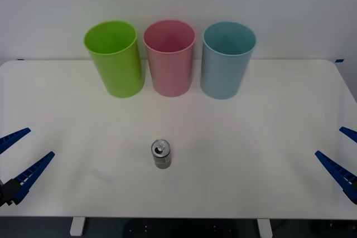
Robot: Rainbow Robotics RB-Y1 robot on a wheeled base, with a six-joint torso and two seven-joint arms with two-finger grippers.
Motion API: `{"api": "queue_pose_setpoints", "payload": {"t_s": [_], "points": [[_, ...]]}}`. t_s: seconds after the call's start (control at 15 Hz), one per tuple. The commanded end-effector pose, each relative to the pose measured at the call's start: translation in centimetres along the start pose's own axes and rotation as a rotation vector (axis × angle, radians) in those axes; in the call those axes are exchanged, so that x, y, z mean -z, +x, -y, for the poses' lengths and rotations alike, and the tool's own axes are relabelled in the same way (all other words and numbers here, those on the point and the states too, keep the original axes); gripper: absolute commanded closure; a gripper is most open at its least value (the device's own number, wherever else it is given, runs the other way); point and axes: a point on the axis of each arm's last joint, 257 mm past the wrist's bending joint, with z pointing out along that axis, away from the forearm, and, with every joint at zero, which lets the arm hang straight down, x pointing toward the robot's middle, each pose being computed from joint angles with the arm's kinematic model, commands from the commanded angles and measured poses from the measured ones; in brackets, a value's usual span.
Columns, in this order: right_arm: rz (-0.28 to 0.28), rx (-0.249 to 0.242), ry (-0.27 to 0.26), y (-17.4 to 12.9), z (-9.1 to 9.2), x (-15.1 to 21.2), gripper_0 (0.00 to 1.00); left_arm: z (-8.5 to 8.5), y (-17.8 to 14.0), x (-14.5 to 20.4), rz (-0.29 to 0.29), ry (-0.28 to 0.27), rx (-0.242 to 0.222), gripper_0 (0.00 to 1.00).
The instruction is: Grasp the object on the table and drop it into the matching bin: aluminum can to the light blue bin, PET bottle to the pink bin.
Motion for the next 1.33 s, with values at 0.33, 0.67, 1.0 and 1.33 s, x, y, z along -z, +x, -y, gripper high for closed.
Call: {"api": "queue_pose_setpoints", "payload": {"t_s": [0.33, 0.67, 1.0, 1.33], "points": [[0.024, -0.013, -0.01, -0.5, -0.8, -0.5, 0.0, 0.0, 0.0, 0.0, 0.0, 0.0, 0.0, 0.0], [-0.025, -0.01, -0.091, 1.4, -3.2, -1.7, 0.0, 0.0, 0.0, 0.0, 0.0, 0.0, 0.0, 0.0], [-0.073, 0.011, -0.189, 3.8, -6.4, -3.0, 0.0, 0.0, 0.0, 0.0, 0.0, 0.0, 0.0, 0.0], [-0.081, 0.098, -0.279, 5.7, -9.7, -5.3, 0.0, 0.0, 0.0, 0.0, 0.0, 0.0, 0.0, 0.0]]}}
